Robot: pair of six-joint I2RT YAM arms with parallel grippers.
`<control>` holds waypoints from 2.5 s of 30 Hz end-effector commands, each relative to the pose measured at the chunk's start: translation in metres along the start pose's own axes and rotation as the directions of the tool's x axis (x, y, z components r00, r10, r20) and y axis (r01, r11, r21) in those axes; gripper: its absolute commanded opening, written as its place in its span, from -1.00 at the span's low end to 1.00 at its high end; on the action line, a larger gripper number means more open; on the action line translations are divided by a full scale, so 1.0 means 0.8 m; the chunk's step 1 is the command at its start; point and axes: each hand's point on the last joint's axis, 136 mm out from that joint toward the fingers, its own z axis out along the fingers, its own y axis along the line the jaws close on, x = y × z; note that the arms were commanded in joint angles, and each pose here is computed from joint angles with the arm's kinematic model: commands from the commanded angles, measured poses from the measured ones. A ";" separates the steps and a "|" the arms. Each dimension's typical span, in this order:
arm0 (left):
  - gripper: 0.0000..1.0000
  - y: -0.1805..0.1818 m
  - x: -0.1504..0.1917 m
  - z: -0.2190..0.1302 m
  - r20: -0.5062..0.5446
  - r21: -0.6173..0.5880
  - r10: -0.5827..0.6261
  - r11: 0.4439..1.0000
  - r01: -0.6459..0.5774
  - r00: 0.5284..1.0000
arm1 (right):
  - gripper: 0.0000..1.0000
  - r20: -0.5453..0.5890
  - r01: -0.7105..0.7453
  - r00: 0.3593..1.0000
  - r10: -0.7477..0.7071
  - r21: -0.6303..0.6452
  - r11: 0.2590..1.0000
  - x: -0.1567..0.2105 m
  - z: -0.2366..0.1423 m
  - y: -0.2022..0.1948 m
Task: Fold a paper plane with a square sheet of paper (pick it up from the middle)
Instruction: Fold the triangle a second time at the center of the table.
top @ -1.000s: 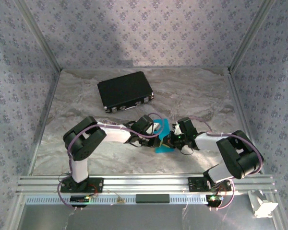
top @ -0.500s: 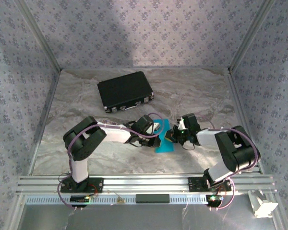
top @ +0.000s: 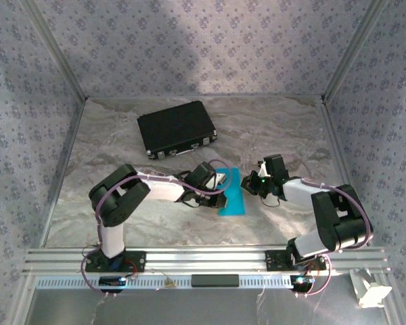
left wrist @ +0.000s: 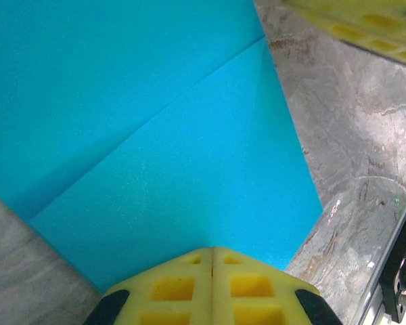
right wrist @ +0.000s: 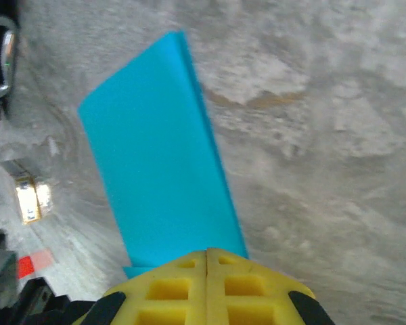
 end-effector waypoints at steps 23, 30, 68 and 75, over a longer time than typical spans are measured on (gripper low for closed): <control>-0.90 -0.039 -0.031 -0.026 0.008 0.057 -0.025 0.998 0.024 1.000 | -1.00 -0.148 -0.030 0.988 0.037 0.052 0.998 0.056 0.035 -0.036; -0.91 -0.047 -0.027 -0.008 -0.046 0.117 -0.068 0.990 0.073 0.997 | -1.00 -0.148 -0.036 0.988 0.044 0.054 0.998 0.056 0.038 -0.040; -0.93 0.009 0.022 0.016 -0.138 0.012 -0.089 0.996 0.092 0.986 | -1.00 -0.186 -0.041 0.981 0.054 0.075 0.996 0.076 0.033 -0.045; -0.92 0.007 0.029 0.002 -0.148 0.003 -0.065 0.998 0.067 0.987 | -1.00 -0.171 -0.055 0.983 0.071 0.098 0.994 0.072 0.029 -0.051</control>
